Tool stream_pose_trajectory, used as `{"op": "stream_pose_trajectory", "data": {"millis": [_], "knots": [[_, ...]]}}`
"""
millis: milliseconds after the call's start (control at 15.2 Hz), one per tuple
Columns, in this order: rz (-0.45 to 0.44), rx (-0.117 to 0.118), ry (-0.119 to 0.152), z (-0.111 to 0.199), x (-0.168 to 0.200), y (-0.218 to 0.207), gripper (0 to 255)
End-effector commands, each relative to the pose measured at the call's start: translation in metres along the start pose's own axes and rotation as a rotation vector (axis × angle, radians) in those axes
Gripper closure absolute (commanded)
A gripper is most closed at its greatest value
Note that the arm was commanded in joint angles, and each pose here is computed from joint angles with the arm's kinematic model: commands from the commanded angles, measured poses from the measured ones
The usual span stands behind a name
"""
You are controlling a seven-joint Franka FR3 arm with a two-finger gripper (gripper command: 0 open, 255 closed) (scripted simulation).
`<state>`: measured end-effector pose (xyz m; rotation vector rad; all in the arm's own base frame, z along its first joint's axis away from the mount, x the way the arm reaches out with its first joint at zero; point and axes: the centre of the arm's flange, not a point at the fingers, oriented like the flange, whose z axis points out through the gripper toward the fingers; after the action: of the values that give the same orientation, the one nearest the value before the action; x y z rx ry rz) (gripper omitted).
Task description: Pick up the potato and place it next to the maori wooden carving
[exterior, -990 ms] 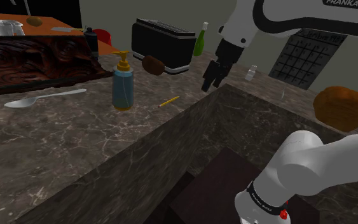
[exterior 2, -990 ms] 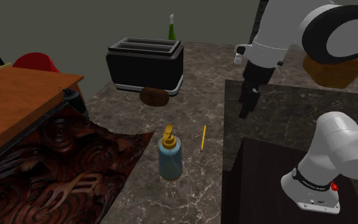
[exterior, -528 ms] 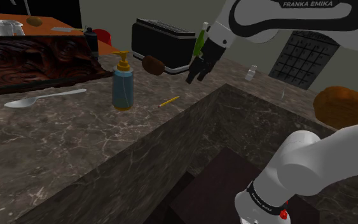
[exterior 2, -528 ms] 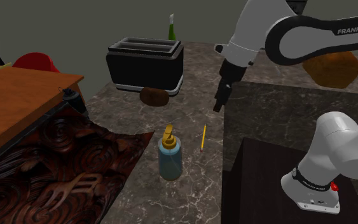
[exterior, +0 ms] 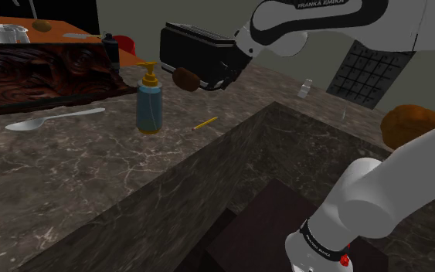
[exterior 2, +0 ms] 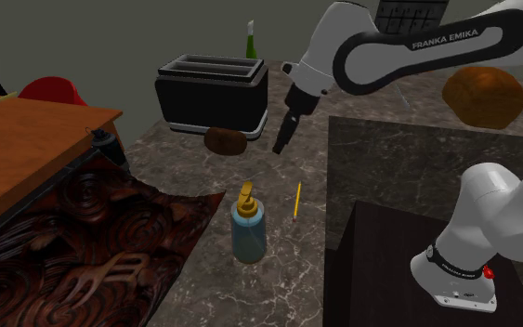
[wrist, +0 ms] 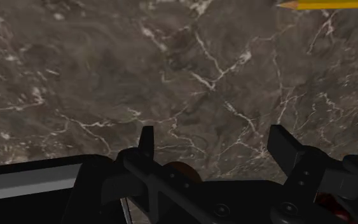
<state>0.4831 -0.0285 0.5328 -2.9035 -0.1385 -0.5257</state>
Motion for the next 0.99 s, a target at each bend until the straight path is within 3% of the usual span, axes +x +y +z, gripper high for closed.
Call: {"op": "stream_pose_trajectory", "data": {"millis": [0,330,924], "knots": [[-0.006,0.012,0.036,0.008,0.021,0.011,0],[-0.02,0.045,0.119,0.027,0.069,0.035,0],[-0.021,0.046,0.121,0.067,0.075,0.034,0]]}}
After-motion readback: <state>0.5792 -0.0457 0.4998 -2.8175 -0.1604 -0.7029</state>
